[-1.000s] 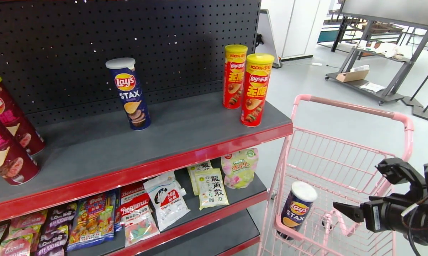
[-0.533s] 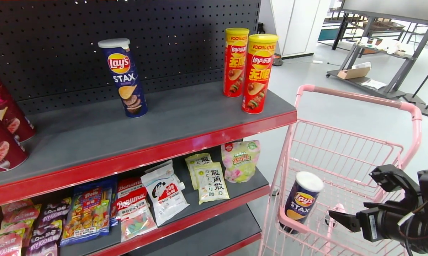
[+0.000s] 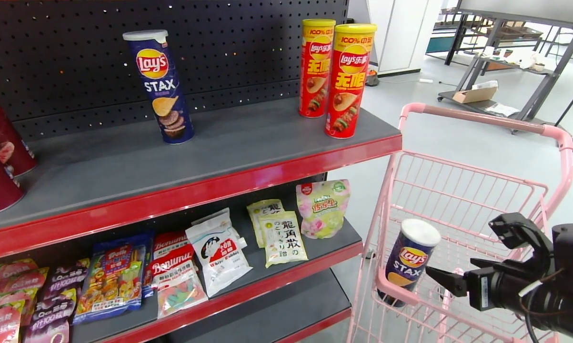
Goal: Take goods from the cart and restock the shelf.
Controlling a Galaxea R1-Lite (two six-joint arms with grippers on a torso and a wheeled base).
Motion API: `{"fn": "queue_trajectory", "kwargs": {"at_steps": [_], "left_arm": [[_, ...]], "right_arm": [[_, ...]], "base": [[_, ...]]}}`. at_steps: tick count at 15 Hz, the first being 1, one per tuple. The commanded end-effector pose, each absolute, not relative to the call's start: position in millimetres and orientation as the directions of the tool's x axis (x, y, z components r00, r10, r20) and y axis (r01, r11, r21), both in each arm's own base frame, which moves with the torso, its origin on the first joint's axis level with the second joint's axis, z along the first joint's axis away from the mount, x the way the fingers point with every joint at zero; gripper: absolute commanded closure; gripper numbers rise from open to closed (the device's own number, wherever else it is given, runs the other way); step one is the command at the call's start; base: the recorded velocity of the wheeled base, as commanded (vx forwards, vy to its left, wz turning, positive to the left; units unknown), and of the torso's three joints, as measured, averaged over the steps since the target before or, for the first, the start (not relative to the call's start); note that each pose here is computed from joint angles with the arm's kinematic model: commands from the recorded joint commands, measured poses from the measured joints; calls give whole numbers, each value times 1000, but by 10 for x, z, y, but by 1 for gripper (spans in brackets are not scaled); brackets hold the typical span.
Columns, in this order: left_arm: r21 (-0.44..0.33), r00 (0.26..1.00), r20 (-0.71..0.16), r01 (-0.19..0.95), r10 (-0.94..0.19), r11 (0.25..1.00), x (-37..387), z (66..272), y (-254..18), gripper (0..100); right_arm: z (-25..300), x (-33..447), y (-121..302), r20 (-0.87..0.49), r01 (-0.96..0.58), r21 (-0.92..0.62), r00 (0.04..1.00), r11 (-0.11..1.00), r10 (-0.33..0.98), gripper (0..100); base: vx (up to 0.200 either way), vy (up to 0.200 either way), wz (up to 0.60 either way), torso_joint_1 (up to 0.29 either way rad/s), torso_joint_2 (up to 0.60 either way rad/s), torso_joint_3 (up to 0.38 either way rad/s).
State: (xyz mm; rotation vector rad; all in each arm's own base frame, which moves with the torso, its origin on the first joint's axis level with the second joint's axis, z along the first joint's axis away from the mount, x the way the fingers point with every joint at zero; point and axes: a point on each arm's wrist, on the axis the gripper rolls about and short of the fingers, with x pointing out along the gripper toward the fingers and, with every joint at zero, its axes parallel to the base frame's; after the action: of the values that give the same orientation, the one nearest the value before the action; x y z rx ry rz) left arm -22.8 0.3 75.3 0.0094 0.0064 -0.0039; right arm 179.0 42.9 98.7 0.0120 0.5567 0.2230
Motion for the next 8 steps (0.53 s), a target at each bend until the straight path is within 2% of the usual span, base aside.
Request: {"fn": "queue_trajectory", "kwargs": {"at_steps": [1,8], "left_arm": [[9,1000,-8,3,-3,1000,-227,753,3,0],[9,1000,-8,5,-5,1000,-227,753,2,0]], "right_arm": [[730,1857,545,-573,-244,79,782,967,244,0],[460,2247,580,-526,-210,86,821,974,224,0]], "base": [[0,0,0,0,0,0],[0,0,0,0,0,0]]}}
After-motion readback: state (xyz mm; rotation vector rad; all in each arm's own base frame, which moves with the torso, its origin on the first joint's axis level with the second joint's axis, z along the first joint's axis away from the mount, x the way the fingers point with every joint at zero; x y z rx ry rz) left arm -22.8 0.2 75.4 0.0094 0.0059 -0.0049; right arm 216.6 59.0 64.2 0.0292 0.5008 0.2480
